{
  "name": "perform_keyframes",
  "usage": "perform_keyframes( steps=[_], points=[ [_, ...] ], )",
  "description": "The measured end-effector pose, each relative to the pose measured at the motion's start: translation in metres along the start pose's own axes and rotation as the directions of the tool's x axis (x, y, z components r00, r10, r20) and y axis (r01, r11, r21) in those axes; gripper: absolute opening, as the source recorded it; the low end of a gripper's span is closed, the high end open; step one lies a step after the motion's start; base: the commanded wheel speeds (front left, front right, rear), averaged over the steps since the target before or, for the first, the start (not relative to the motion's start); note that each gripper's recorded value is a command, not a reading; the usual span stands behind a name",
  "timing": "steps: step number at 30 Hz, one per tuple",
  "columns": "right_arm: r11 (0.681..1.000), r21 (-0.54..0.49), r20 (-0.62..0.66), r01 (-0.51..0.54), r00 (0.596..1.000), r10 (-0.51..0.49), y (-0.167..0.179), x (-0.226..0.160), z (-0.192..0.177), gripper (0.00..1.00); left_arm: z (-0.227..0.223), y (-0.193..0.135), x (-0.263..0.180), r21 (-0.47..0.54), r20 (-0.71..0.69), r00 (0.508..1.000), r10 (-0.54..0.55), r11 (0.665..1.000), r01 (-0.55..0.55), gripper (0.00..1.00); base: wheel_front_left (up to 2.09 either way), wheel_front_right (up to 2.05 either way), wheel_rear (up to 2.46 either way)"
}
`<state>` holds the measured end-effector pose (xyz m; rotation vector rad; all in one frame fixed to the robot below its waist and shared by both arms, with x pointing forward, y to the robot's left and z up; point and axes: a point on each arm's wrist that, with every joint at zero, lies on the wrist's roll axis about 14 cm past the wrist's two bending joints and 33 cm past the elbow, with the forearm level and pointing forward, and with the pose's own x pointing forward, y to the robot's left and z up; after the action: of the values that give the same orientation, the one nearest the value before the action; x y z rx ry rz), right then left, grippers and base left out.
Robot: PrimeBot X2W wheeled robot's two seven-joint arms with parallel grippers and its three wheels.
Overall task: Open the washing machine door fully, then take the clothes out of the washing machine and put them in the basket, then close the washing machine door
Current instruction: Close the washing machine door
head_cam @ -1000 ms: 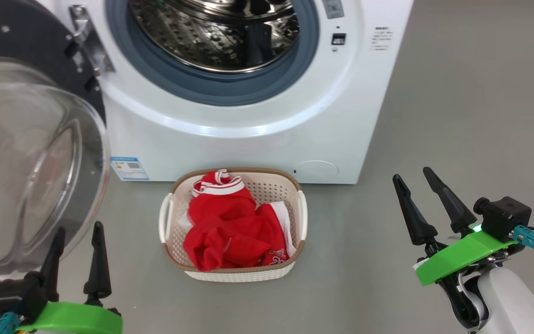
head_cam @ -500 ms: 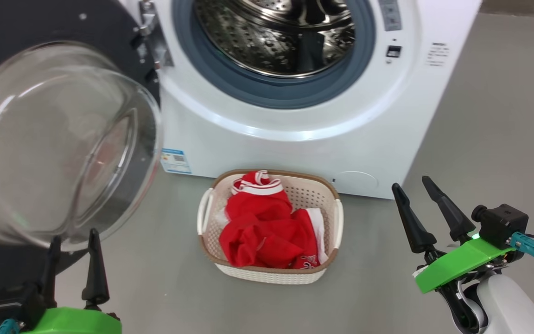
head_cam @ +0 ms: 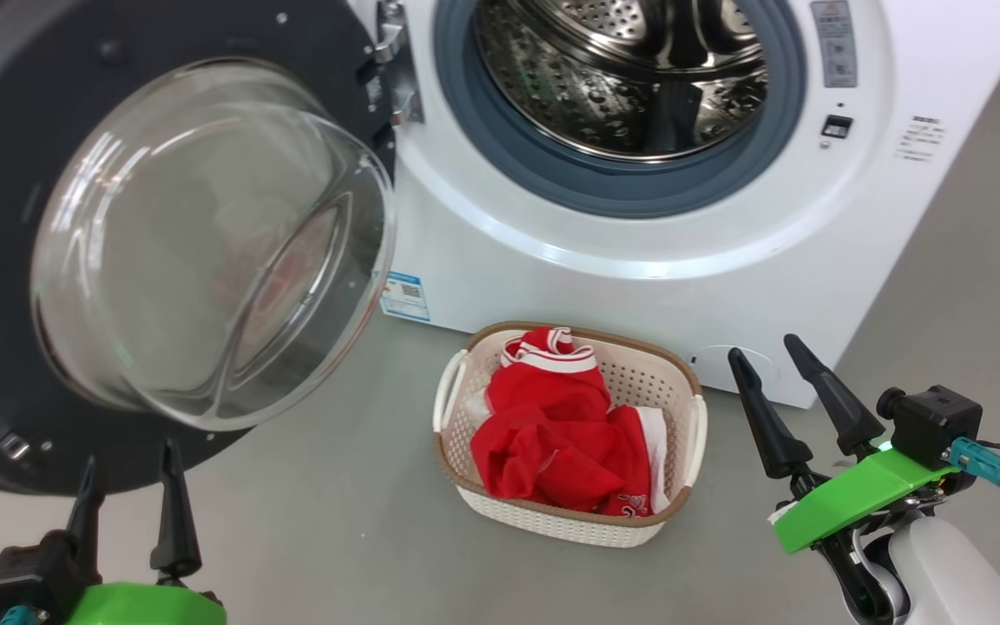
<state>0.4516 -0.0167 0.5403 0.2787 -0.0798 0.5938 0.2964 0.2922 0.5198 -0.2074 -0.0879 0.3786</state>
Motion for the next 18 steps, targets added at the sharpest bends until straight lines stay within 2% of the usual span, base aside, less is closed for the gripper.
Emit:
perform_keyframes(
  steps=[18],
  points=[
    [0.994,0.028,-0.041,-0.102,0.994,0.103,0.037,0.017,-0.018,1.0,0.007,0.037,-0.027,0.005,0.017,0.992,0.123,0.992,-0.123,1.0,0.0,0.0,0.0]
  ],
)
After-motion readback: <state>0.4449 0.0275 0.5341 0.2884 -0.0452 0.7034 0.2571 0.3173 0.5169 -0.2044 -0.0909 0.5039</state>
